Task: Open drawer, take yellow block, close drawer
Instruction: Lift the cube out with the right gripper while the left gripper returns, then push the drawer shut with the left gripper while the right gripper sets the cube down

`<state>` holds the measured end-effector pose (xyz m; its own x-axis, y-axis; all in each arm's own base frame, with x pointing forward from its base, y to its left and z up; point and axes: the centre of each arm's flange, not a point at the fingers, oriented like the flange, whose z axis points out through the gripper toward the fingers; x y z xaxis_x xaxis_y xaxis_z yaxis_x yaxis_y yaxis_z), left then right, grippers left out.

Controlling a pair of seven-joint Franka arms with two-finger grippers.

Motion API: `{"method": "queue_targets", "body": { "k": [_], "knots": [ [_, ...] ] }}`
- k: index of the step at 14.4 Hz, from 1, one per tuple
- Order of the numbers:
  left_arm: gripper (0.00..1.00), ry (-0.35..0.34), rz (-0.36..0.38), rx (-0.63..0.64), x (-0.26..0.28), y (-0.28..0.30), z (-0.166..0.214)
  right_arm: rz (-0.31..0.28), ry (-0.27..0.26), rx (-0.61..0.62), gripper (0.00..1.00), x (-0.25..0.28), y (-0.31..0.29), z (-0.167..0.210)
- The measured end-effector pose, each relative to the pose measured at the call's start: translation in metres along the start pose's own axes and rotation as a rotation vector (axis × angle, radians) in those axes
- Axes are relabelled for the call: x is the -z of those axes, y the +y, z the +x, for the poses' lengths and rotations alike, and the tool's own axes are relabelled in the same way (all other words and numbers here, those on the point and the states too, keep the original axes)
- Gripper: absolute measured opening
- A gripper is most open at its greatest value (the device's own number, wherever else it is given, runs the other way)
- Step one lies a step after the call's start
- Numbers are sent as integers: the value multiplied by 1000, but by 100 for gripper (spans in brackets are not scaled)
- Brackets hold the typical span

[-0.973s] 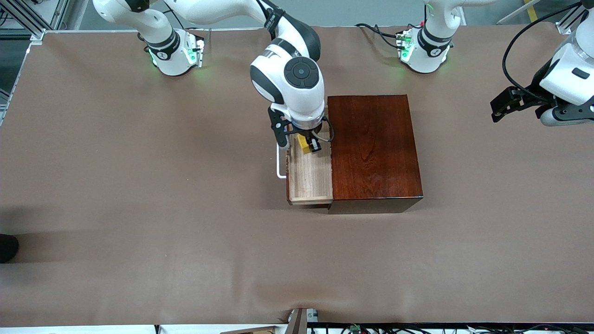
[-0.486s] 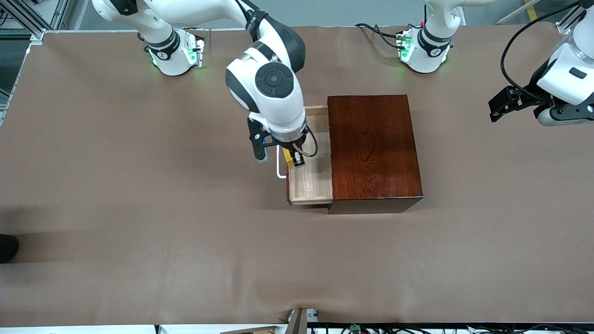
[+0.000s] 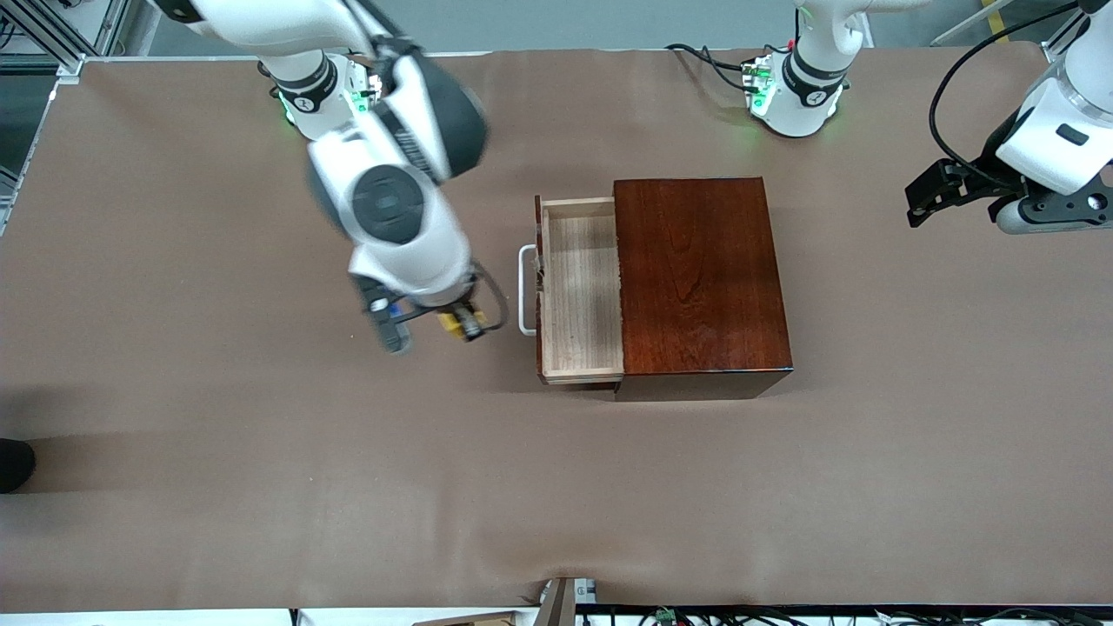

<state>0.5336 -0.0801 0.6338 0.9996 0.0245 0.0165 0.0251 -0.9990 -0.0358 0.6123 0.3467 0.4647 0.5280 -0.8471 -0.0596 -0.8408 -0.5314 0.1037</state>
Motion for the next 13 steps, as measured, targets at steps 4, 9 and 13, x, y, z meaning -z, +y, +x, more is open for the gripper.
{"method": "queue_targets", "body": {
  "k": [4,9,13],
  "knots": [
    [100,-8,-7,-40,-7,22,1,-44,-23,128,56,8,19,80],
    [100,-16,-12,-75,-23,65,4,-66,-51,255,56,5,39,143],
    [100,-41,-26,-88,-48,132,5,-86,-79,366,56,-4,59,180]
  ]
}}
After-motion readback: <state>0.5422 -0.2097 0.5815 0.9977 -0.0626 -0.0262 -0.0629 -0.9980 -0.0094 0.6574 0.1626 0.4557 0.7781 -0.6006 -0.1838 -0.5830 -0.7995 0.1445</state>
